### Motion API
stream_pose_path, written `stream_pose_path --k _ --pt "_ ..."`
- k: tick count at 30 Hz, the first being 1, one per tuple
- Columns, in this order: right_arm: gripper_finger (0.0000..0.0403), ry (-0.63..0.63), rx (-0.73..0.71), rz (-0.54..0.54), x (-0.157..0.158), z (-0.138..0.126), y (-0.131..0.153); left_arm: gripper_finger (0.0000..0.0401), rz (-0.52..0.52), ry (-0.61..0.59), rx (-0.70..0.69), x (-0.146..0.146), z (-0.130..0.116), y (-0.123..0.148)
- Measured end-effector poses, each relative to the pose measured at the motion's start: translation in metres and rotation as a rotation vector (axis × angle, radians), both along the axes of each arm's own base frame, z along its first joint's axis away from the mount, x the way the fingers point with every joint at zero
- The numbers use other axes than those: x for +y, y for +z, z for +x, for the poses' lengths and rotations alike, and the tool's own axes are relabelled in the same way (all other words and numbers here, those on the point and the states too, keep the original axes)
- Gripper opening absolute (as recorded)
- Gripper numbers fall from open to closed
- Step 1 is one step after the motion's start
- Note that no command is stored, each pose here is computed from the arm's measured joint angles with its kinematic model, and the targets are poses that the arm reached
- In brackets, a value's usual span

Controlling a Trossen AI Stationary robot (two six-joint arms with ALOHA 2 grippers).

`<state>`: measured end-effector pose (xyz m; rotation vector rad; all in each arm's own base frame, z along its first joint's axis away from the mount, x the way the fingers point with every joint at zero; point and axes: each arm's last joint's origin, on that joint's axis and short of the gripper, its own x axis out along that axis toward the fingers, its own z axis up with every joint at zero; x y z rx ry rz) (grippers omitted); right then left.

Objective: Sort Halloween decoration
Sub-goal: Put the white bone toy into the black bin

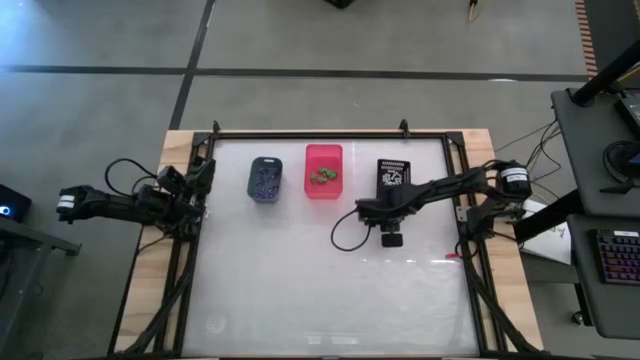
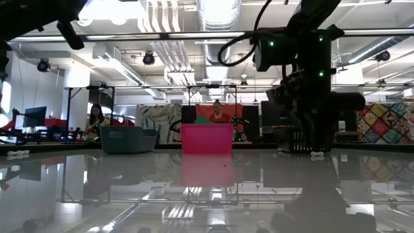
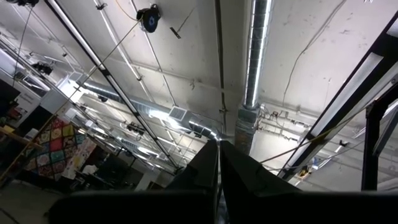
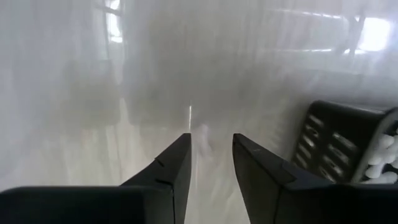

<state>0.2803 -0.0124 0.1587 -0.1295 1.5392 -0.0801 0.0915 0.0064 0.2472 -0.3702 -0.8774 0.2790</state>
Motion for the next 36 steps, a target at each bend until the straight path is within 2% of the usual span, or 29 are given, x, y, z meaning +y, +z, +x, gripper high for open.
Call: stream_pose_path --k 9,15,20,22,25,28,30,32,36 --pt "0.0091 0.012 0.071 0.011 0.0 0.006 -0.022 0.0 0.001 -0.002 0.007 0.0 0.001 0.0" --pt "0.0024 0.023 0.069 0.038 0.0 0.006 -0.023 0.0 0.0 -0.002 0.007 0.0 0.001 0.0" --pt "0.0011 -0.003 0.032 0.039 0.0 0.005 -0.016 0.0 -0.001 -0.004 0.006 0.0 0.001 0.0" --pt "0.0009 -0.037 -0.026 0.075 0.002 0.009 -0.007 0.0 -0.004 -0.008 0.004 0.0 0.001 0.0" --pt "0.0009 -0.092 -0.198 0.154 0.004 0.02 0.024 0.0 -0.004 -0.008 0.007 0.0 0.001 -0.001" --pt "0.0009 -0.117 -0.391 0.145 0.001 0.031 0.054 0.0 -0.004 -0.008 0.008 0.0 0.001 -0.001" --pt "0.0009 -0.219 -0.478 0.052 -0.01 0.033 0.071 0.0 -0.004 -0.008 0.008 0.0 0.001 -0.001" --pt "0.0009 -0.4 -0.502 -0.034 -0.029 0.028 0.088 0.0 -0.004 -0.008 0.008 0.0 0.001 -0.001" --pt "0.0009 -0.885 -0.33 -0.062 -0.076 -0.005 0.092 0.0 -0.004 -0.008 0.008 0.0 0.001 -0.001"
